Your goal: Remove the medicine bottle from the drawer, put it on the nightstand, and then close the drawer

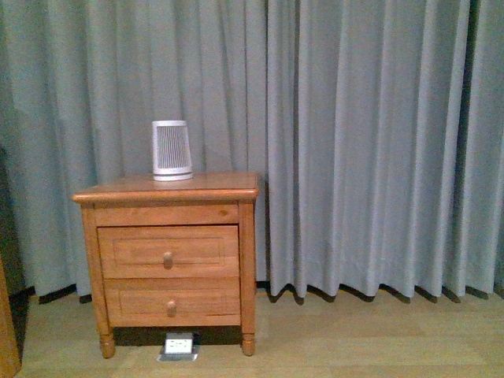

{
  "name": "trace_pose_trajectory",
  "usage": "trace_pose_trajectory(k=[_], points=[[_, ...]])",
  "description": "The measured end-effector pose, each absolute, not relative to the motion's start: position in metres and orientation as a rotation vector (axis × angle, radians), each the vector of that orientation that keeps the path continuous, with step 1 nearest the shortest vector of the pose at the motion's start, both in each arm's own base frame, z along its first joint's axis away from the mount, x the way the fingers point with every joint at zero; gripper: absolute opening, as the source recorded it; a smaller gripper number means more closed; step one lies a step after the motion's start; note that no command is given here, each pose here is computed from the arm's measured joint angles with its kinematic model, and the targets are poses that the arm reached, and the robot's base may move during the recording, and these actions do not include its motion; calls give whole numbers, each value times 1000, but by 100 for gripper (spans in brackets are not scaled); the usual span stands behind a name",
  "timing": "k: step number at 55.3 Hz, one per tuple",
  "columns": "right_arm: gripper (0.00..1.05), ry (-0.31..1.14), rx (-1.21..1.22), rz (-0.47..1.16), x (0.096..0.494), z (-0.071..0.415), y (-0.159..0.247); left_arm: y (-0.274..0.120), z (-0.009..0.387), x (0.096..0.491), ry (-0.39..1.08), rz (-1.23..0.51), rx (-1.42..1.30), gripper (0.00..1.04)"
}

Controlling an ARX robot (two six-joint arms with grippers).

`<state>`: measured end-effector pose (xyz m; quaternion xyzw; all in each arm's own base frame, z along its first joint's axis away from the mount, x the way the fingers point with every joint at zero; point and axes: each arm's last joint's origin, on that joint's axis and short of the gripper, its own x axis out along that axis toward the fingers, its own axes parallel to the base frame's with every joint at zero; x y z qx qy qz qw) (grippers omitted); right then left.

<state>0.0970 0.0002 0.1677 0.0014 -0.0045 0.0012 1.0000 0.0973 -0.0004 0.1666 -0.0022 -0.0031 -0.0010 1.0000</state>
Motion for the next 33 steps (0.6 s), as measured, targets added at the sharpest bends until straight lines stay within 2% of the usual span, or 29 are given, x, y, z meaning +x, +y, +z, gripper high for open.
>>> trace_pose_trajectory(k=[33], points=[[98, -9, 3, 2, 97, 168, 0, 0, 167, 97, -6, -2, -4, 98]])
